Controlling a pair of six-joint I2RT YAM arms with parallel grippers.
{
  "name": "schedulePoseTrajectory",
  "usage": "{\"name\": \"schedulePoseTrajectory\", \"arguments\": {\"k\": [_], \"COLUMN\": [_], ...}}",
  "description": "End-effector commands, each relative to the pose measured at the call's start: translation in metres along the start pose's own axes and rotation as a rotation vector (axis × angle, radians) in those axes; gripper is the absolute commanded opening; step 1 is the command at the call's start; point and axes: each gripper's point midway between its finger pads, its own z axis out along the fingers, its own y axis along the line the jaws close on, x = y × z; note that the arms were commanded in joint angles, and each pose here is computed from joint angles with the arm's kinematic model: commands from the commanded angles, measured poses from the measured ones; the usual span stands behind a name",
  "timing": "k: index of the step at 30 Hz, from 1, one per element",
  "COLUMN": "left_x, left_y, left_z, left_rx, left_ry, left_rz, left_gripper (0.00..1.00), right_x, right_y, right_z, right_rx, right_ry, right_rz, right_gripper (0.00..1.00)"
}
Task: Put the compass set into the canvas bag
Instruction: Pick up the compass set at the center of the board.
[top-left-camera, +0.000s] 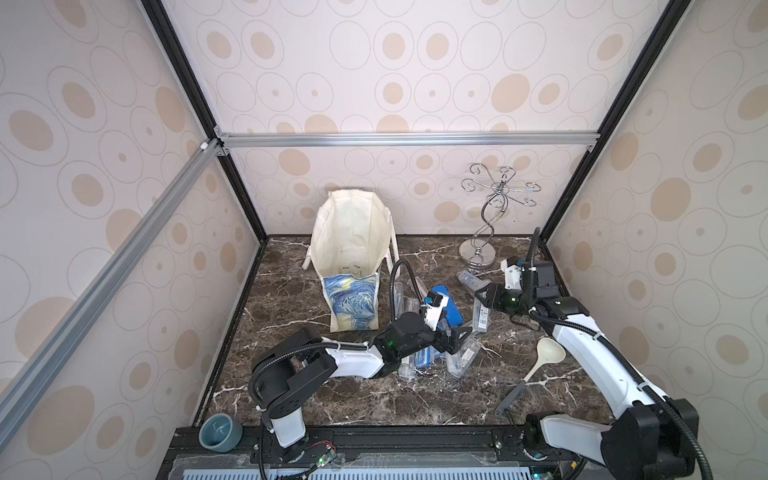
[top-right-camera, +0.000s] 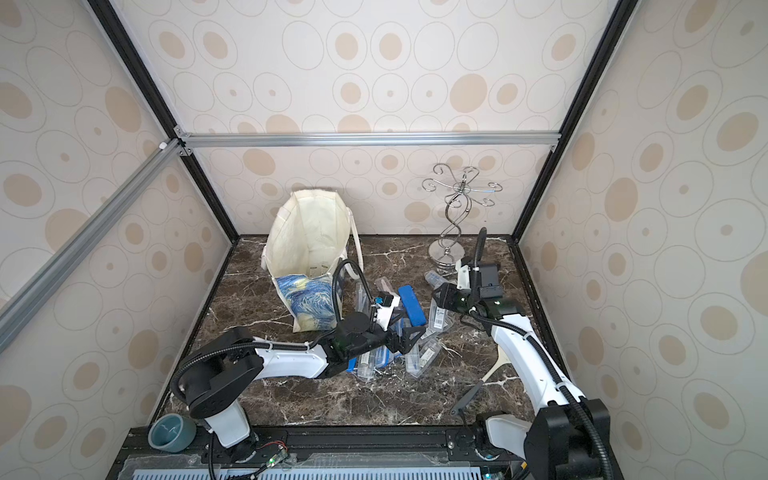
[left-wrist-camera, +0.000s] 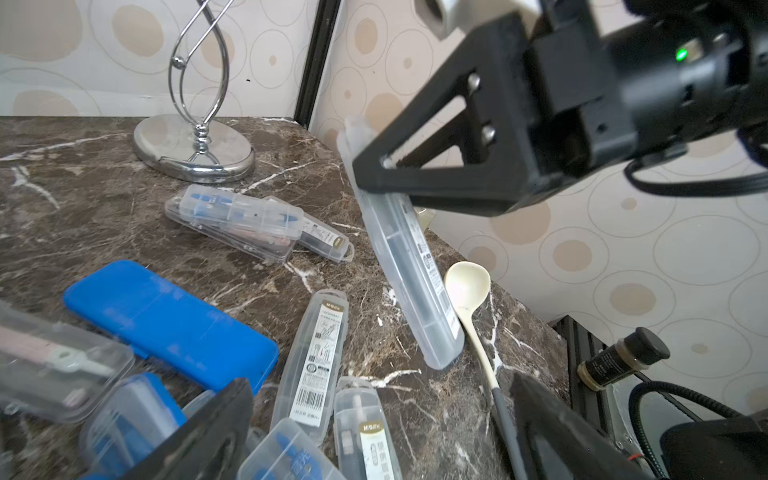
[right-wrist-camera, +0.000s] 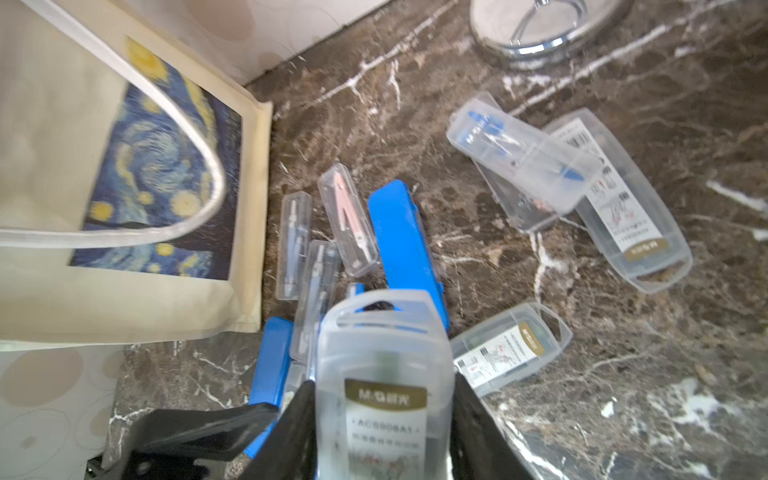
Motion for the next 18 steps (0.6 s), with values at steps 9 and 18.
{"name": "schedulePoseTrajectory", "arguments": {"k": [9,18], "left_x": [-0.04,-0.049], "left_y": [-0.034,-0.038], "left_z": [0.039,0.051], "left_rx": [0.139,0.165], "left_ry": [-0.069,-0.103], "left_rz": [-0.057,-0.077], "left_gripper": [0.82,0.61], "right_x": [-0.035,-0.039], "right_y": [0.026,0.031], "right_z": [-0.024,-0.027], "right_rx": [-0.077,-0.101], "right_ry": [-0.145,-0.176], "right_rz": [-0.054,-0.047], "right_gripper": [0.44,0.44]}}
